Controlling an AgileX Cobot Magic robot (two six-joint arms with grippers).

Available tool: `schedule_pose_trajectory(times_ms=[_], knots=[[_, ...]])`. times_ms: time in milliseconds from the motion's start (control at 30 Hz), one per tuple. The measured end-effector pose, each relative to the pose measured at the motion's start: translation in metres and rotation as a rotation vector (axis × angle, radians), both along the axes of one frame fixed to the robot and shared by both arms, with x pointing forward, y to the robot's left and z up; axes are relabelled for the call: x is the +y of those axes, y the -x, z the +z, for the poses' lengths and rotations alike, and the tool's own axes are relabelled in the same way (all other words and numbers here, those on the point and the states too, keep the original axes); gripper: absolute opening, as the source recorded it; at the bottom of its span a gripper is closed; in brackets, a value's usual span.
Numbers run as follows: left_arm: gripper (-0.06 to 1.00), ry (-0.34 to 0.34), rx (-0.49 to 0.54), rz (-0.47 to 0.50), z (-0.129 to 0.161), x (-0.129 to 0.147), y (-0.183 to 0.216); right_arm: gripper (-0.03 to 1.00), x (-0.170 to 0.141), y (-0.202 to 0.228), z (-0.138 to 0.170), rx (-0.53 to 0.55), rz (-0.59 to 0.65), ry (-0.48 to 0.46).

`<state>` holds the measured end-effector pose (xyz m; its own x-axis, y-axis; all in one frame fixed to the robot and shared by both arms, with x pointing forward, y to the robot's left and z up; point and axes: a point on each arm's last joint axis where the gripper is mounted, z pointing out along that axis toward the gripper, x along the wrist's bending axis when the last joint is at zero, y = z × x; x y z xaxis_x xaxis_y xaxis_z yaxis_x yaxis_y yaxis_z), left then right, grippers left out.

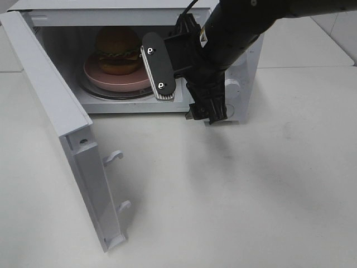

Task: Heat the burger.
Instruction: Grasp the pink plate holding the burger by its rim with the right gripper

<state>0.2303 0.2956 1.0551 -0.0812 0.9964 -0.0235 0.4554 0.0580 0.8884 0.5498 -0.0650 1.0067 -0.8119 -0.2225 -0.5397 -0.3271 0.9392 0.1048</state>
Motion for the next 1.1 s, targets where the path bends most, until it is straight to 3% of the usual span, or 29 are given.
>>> schedule_pose_trajectory(times_ms=[567, 1100], knots=[[0.99, 0.0, 0.0, 0.0, 0.0, 0.0, 0.0, 0.88, 0.046, -0.032, -0.018, -0.058, 0.042, -0.057], [0.99, 0.0, 0.0, 0.0, 0.0, 0.0, 0.0, 0.85, 0.076, -0.067, -0.046, -0.056, 0.01, -0.086]])
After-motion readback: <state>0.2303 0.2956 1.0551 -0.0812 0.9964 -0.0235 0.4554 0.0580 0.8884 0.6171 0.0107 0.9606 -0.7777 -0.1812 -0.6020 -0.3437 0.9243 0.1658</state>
